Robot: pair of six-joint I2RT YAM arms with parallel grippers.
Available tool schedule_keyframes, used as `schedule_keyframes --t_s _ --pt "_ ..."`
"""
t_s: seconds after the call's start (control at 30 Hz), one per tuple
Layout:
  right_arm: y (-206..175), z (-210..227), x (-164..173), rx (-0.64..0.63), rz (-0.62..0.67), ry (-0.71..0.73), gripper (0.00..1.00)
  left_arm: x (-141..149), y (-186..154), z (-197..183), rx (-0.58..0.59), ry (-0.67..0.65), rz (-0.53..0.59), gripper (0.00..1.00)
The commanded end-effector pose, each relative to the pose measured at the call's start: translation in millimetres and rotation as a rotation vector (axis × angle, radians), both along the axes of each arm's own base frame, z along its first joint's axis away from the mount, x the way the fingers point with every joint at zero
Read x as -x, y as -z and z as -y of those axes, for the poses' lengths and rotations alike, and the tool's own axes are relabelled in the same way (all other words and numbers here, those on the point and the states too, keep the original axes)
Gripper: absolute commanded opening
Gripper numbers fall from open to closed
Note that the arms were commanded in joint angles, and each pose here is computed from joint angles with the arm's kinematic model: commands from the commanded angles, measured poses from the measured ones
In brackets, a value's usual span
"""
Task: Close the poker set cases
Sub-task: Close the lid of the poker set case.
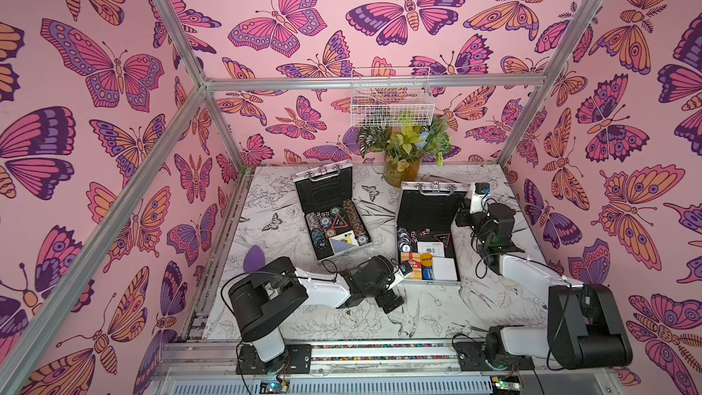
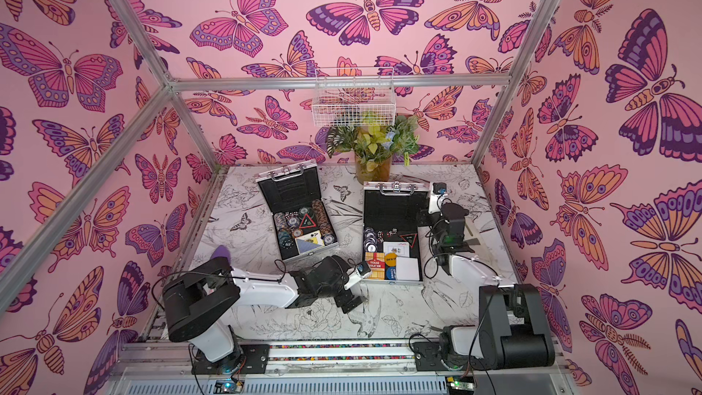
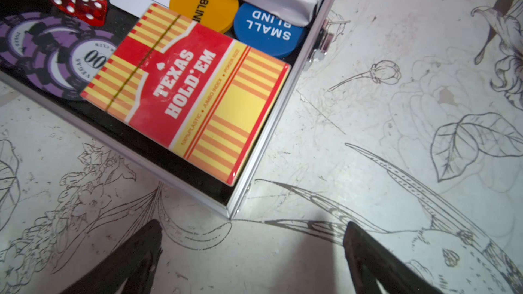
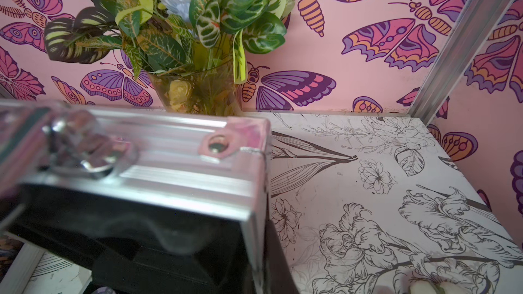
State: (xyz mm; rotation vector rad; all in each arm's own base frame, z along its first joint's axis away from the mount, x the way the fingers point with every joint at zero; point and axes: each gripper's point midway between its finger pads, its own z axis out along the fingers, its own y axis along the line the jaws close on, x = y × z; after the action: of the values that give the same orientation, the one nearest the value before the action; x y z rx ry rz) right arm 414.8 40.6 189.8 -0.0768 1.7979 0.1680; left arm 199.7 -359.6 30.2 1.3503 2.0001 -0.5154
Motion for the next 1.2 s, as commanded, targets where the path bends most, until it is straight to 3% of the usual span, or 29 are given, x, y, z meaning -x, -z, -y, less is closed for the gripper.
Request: schedule_keyframes --t_s 0.0,0.4,0.7,1.17 --pt "-14.2 -3.3 1.6 -0.046 0.033 -0.012 0.00 -9.3 -1.1 2.7 -0.018 -0.023 0.052 1.00" --pt "-12.7 -21.1 6.1 -0.092 0.003 -0.110 0.00 -49.8 -1.5 -5.0 -0.099 -0.174 0.212 1.00" --pt "-10.6 -38.7 8.7 -0.111 -0.024 -0.174 0.00 -68.7 0.9 -13.7 -0.129 -0.292 0.226 1.00" --pt "-9.7 -77.6 -11.3 -0.143 -0.036 -0.264 0.00 -112.7 7.9 -60.1 -0.179 -0.493 0.182 1.00"
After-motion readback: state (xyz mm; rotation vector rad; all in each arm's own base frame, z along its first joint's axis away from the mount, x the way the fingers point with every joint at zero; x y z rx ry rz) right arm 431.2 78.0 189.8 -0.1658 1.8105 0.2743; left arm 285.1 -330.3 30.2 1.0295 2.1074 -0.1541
